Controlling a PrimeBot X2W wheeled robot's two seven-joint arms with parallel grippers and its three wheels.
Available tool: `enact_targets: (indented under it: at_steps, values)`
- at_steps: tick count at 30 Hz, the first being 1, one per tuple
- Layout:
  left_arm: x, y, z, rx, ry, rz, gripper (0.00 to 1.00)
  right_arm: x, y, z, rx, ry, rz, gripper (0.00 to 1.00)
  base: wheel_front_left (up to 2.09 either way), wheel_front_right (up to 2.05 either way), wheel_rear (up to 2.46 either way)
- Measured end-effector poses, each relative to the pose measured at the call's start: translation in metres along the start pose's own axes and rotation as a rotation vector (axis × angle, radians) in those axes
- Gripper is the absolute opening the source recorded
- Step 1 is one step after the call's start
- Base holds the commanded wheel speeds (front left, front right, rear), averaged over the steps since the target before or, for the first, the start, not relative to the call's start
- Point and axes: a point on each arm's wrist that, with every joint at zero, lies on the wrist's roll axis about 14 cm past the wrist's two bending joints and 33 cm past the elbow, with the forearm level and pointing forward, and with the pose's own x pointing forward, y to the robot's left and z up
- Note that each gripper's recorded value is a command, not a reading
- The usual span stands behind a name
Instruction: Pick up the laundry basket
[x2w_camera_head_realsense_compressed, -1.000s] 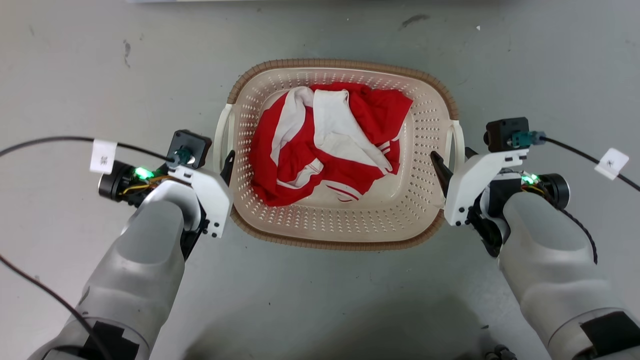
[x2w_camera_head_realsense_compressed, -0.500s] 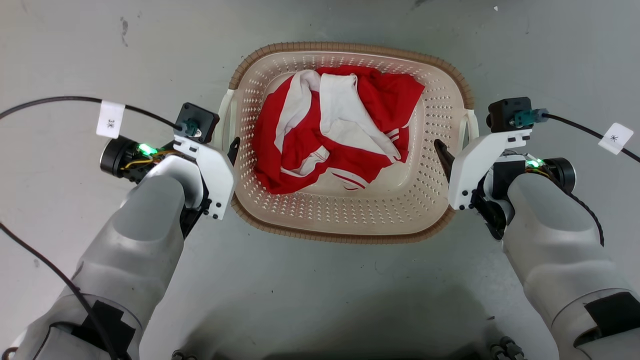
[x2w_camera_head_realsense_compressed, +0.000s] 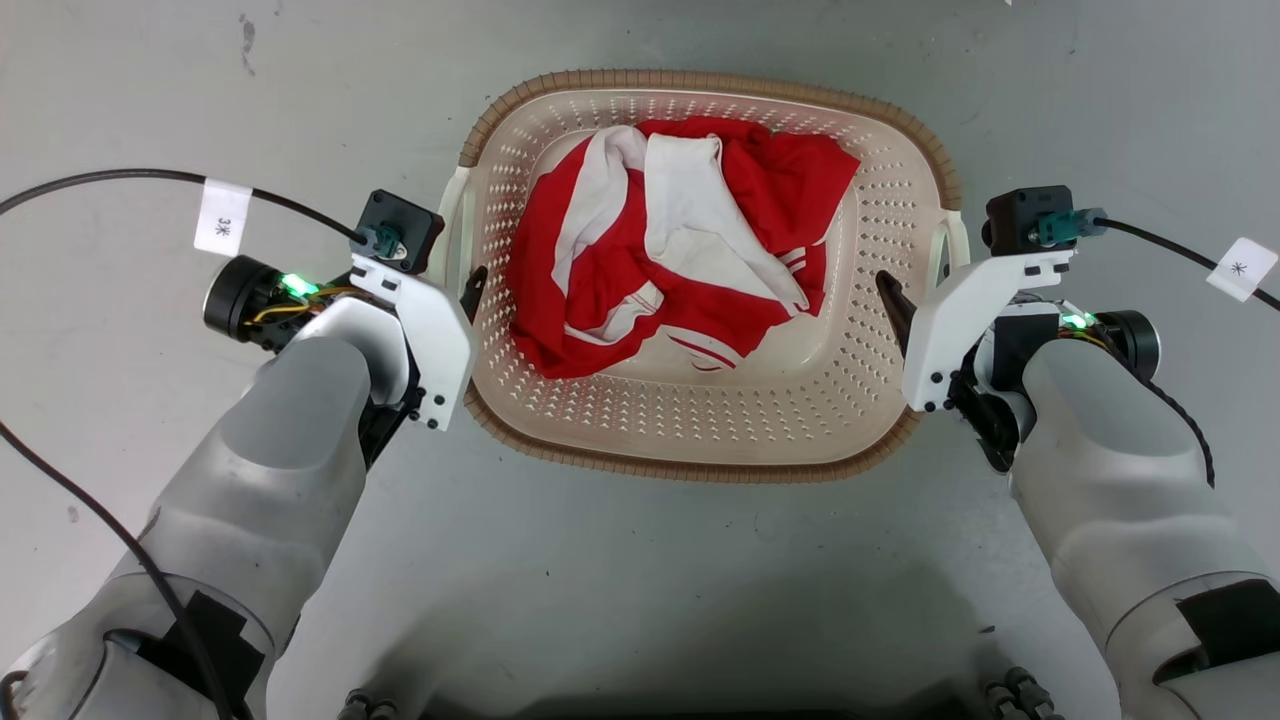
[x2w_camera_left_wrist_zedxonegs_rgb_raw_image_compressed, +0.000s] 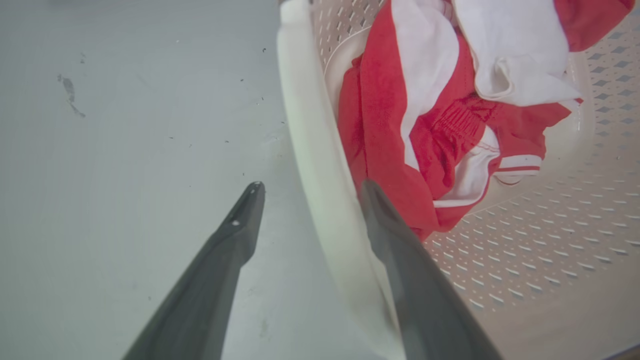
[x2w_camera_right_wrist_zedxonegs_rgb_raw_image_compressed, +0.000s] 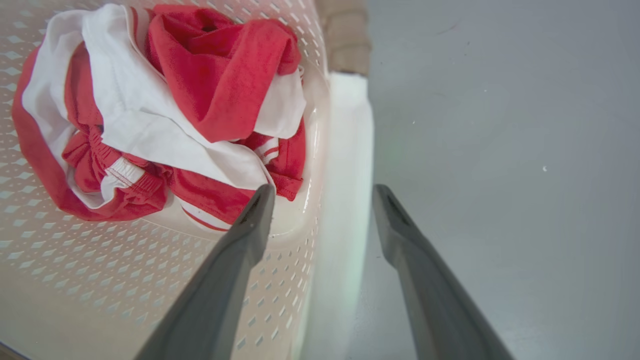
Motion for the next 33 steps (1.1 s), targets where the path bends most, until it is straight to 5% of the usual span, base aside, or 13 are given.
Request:
enact_targets:
  at_steps: [2,3,4,5,17,33]
  values:
    - [0.001,-0.002,-0.002,-0.010,0.005,-0.005,1.00,0.001,0.000,-0.002,0.000,0.008,0.000,1.00,0.00,0.00,0.00]
    - [0.001,-0.003,-0.003,-0.018,0.011,-0.008,0.92,0.002,0.000,-0.003,0.002,0.015,0.000,1.00,0.00,0.00,0.00]
    - [0.001,-0.004,-0.004,-0.021,0.013,-0.012,0.41,0.002,0.001,-0.004,0.004,0.020,0.002,0.40,0.00,0.00,0.00]
    - [0.001,-0.005,-0.004,-0.030,0.016,-0.015,0.00,0.003,0.001,-0.004,0.005,0.020,0.003,0.00,0.00,0.00,0.00]
    - [-0.017,-0.024,-0.001,-0.068,0.018,-0.059,0.00,-0.014,0.002,-0.002,-0.049,0.020,-0.010,0.00,0.00,0.00,0.00]
    - [-0.112,-0.054,0.023,-0.005,0.078,-0.122,0.00,-0.106,0.009,0.028,-0.213,0.074,-0.068,0.00,0.00,0.00,0.00]
